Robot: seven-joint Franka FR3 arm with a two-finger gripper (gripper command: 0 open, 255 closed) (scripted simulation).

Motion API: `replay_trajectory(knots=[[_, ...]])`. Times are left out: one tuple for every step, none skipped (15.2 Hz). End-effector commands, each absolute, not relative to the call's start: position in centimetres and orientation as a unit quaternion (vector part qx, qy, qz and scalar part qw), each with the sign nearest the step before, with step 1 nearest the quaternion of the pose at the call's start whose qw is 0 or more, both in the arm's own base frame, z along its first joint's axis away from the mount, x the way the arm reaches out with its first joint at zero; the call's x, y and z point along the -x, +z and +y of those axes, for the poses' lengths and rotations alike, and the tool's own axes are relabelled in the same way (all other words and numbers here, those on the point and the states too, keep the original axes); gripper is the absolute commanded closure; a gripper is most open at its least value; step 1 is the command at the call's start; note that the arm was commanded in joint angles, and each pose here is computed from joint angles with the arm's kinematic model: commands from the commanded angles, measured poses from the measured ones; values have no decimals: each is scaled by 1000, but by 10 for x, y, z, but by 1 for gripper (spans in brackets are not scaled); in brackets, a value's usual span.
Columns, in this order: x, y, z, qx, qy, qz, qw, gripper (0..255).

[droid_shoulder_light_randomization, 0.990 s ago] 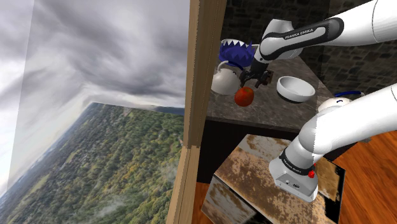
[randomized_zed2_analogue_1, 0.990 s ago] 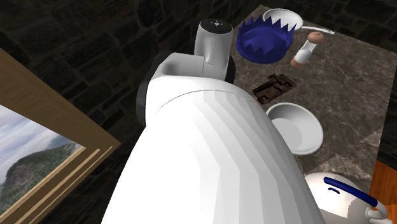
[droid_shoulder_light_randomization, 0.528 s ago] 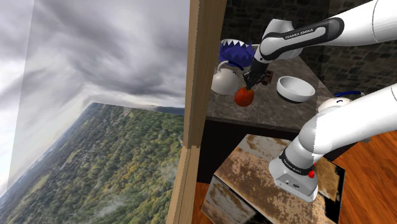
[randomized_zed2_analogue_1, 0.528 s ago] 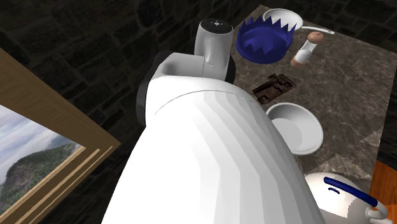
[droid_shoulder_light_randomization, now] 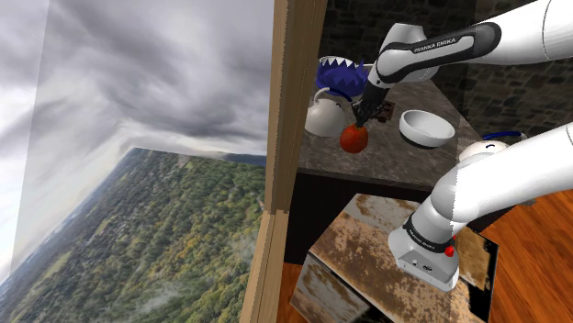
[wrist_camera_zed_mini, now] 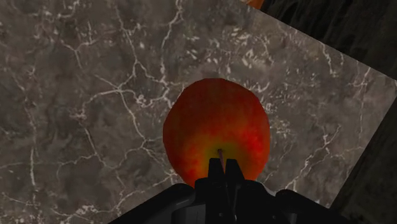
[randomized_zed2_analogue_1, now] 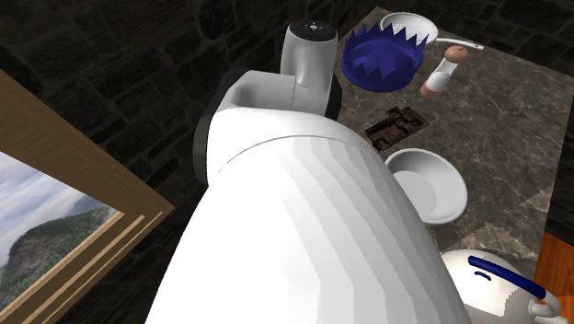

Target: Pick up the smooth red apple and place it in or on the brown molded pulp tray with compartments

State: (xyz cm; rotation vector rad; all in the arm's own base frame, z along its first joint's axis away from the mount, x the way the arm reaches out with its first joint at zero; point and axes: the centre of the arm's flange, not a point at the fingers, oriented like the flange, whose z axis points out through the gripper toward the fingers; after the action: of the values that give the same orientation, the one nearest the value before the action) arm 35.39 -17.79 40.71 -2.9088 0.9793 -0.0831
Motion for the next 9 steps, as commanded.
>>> replay_trajectory(knots=[[-354, 417, -179, 947, -27, 319, 36, 255], [-354, 422, -179, 947, -27, 319, 36, 255], [-354, 428, -179, 947, -27, 319, 36, 255], [-354, 433, -179, 947, -27, 319, 36, 255], [-354, 438, -179, 947, -27, 319, 36, 255], [-354, 443, -179, 947, -27, 319, 36, 255], [-354, 449, -179, 947, -27, 319, 36, 255], [-354, 454, -179, 947, -27, 319, 36, 255], [-354, 459, -179, 947, -27, 319, 36, 255]])
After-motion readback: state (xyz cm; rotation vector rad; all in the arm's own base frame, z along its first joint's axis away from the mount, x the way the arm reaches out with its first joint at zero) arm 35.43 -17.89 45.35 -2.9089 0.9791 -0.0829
